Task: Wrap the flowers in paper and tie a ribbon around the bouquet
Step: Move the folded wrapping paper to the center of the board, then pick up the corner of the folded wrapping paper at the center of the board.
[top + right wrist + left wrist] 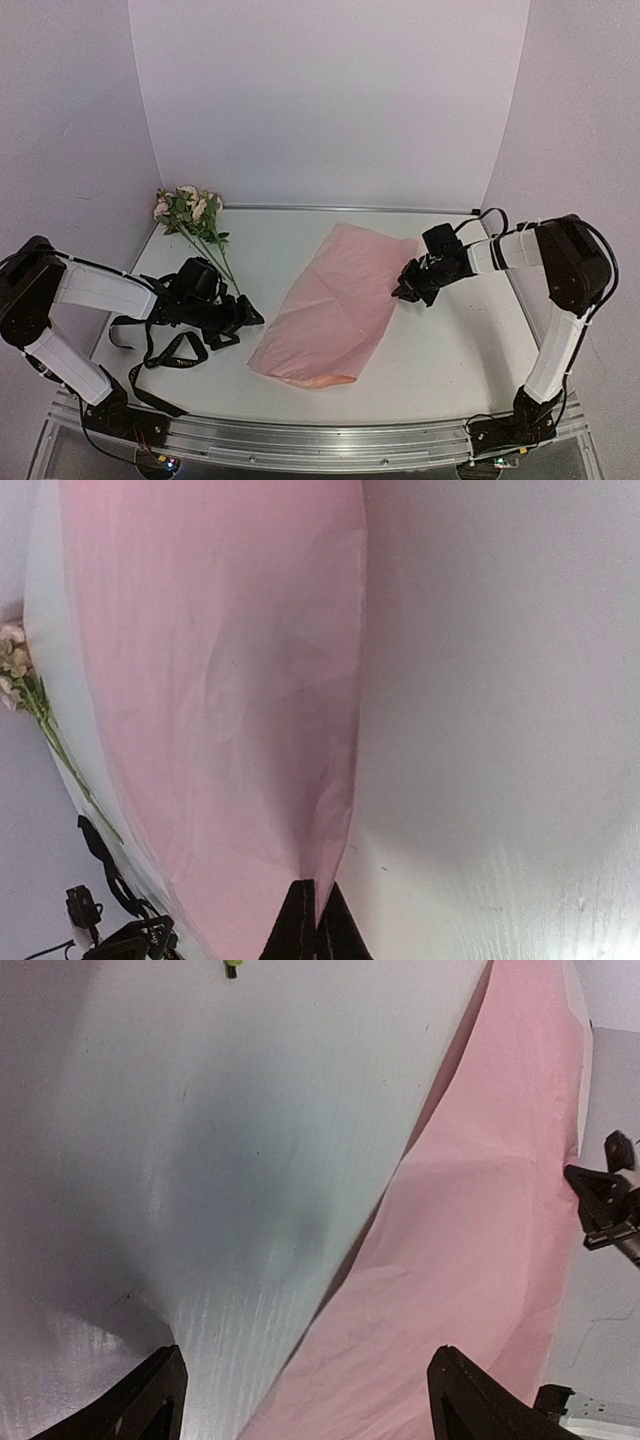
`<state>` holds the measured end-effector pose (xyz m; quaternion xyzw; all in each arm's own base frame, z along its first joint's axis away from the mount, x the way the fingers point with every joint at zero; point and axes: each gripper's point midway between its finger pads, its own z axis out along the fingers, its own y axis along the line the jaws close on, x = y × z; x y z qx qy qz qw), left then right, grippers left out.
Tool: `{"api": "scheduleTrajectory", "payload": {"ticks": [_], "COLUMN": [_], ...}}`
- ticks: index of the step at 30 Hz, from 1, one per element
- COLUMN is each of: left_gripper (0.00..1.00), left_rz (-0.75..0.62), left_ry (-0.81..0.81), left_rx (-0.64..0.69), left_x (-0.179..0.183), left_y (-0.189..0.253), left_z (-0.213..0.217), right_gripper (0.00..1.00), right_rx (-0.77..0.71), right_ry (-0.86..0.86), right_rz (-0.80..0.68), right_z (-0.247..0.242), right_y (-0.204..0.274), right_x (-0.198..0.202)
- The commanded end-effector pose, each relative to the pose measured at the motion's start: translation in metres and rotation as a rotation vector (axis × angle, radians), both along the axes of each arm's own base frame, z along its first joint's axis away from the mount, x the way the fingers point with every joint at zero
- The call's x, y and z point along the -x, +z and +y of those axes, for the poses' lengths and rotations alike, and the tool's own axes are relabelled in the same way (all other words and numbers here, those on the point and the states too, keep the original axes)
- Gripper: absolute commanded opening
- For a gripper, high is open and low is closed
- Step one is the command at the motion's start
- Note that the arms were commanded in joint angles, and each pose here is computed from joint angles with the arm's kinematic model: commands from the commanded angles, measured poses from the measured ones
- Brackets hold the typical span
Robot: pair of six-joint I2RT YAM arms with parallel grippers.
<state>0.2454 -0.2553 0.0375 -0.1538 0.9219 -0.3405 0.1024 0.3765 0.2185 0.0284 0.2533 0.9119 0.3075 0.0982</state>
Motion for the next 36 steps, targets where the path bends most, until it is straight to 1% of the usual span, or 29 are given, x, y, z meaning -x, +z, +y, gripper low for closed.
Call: {"api": "scheduleTrajectory", "payload": {"ticks": [1,4,6,8,10,11,13,15,18,20,23,24,26,28,33,36], "left_gripper": [0.87,0.90,0.91,0.92,0.92,0.92,0.92,0.92,0.92,0.93,0.94,0.94,0.94,0.94,0.94,0.93], "left_rz": [-0.115,-0.143,-0.155,-0.164,-0.176,-0.179,-0.184,-0.183,-0.183,-0.190,-0.186,-0.184,-0.181,-0.179,-0.161,-0.169], "left_ry": [-0.071,-0.106,-0.118,-0.143,-0.167,-0.179,-0.198,-0.205,-0.216,-0.227,-0.247,-0.253,-0.263,-0.271,-0.273,-0.268], "left_rx": [-0.067,-0.086,-0.089,-0.073,-0.069,-0.068,-0.060,-0.050,-0.034,-0.028,-0.025,-0.023,-0.020,-0.023,-0.029,-0.021], "left_x": [-0.010,-0.011,-0.014,-0.019,-0.023,-0.025,-0.026,-0.025,-0.022,-0.022,-0.020,-0.020,-0.019,-0.019,-0.019,-0.022], "left_y": [0.023,0.027,0.027,0.028,0.028,0.028,0.027,0.026,0.024,0.024,0.020,0.018,0.015,0.013,0.005,0.003], "left_z": [0.003,0.004,0.005,0.002,-0.002,-0.004,-0.008,-0.009,-0.011,-0.012,-0.014,-0.015,-0.016,-0.017,-0.020,-0.029], "right_gripper": [0.00,0.00,0.06,0.18,0.31,0.39,0.60,0.73,0.83,0.90,0.97,0.98,0.98,0.98,0.98,0.94], "right_rx": [0.047,0.051,0.059,0.100,0.173,0.211,0.306,0.397,0.498,0.534,0.564,0.559,0.525,0.535,0.533,0.510], "right_ry": [0.302,0.394,0.406,0.401,0.406,0.406,0.391,0.364,0.330,0.326,0.347,0.341,0.318,0.304,0.280,0.283], "right_rz": [0.012,0.034,0.045,0.058,0.066,0.064,0.061,0.053,0.034,0.020,0.006,0.013,0.018,0.013,-0.025,-0.020], "right_z": [0.003,0.009,0.009,0.004,-0.004,-0.007,-0.019,-0.033,-0.051,-0.051,-0.037,-0.032,-0.020,-0.017,-0.004,0.006], "right_y": [0.011,0.018,0.019,0.017,0.018,0.019,0.023,0.029,0.041,0.044,0.042,0.038,0.027,0.021,0.015,0.007], "right_x": [0.009,0.010,0.010,0.012,0.017,0.019,0.026,0.034,0.054,0.072,0.100,0.109,0.126,0.137,0.153,0.158]}}
